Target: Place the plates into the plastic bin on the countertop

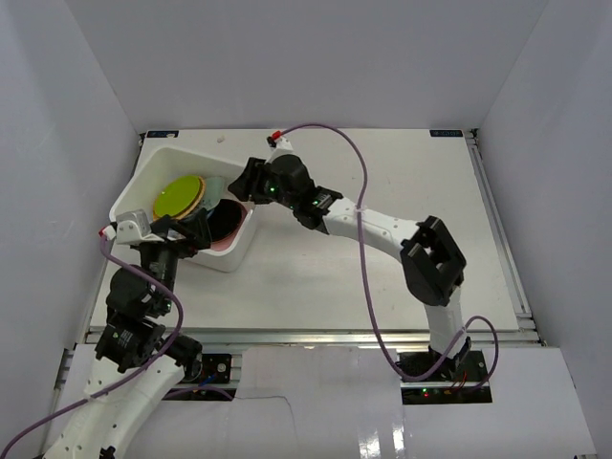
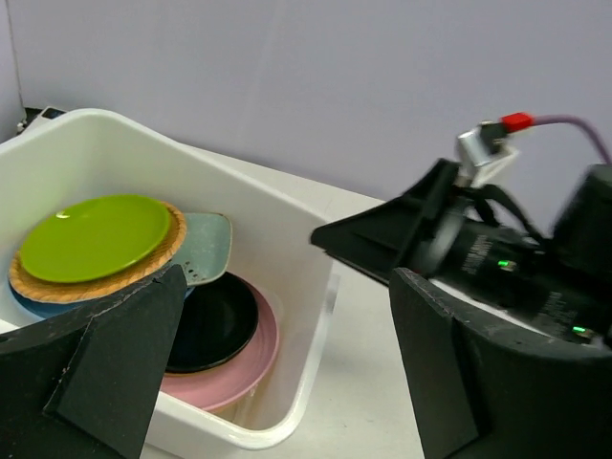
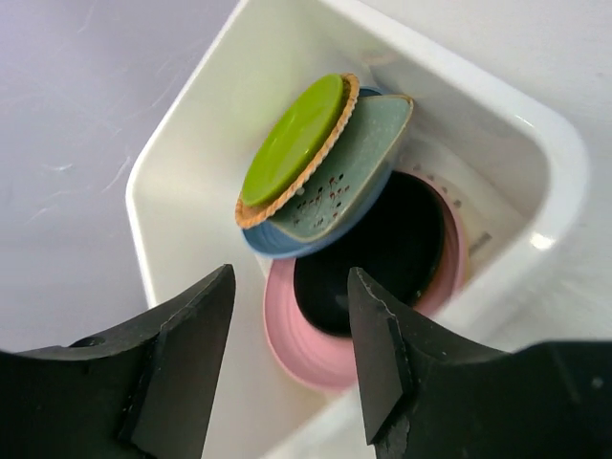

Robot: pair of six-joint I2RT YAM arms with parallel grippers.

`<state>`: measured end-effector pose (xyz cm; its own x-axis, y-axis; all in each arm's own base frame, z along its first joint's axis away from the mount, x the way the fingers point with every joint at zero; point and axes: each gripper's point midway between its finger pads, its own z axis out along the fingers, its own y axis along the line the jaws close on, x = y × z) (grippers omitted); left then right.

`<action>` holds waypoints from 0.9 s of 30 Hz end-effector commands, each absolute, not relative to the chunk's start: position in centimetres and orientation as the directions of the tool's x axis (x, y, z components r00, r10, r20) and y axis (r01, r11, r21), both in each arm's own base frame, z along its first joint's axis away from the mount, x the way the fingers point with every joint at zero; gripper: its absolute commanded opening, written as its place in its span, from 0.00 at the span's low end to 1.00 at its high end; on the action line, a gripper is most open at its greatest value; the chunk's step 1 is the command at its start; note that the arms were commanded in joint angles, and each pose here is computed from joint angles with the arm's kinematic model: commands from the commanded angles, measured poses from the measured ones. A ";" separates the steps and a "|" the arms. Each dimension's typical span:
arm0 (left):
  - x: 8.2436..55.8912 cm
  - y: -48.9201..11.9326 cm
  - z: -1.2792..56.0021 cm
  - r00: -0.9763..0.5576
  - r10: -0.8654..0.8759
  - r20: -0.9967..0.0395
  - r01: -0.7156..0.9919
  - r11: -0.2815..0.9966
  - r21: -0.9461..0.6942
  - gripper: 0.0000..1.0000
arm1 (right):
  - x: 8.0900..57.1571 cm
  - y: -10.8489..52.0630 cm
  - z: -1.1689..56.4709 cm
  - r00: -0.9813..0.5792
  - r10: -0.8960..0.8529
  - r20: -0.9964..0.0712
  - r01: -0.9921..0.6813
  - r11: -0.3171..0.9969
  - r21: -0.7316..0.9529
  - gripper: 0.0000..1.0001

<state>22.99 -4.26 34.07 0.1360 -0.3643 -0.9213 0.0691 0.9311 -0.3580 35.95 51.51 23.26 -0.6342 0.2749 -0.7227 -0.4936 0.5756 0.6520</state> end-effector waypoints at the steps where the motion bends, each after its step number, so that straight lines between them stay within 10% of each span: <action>1: 22.9 -5.3 35.1 0.123 -0.380 -0.917 0.124 0.922 -0.366 0.98 | 33.8 47.2 35.7 -0.426 0.425 -0.799 -0.651 0.469 0.597 0.57; 6: 22.8 -8.3 36.3 0.064 -0.394 -0.917 0.267 0.892 -0.365 0.98 | 28.7 38.0 36.9 -0.238 0.368 -0.899 -0.711 0.564 0.419 0.92; 17: 20.6 -17.4 39.3 -0.130 -0.374 -0.918 0.681 0.640 -0.357 0.98 | 22.3 15.5 33.7 0.031 0.377 -0.926 -0.387 0.858 0.337 0.90; 27: 21.0 -16.4 36.0 -0.169 -0.384 -0.908 0.610 0.683 -0.402 0.98 | 21.7 12.9 32.5 0.061 0.387 -0.920 -0.325 0.879 0.349 0.90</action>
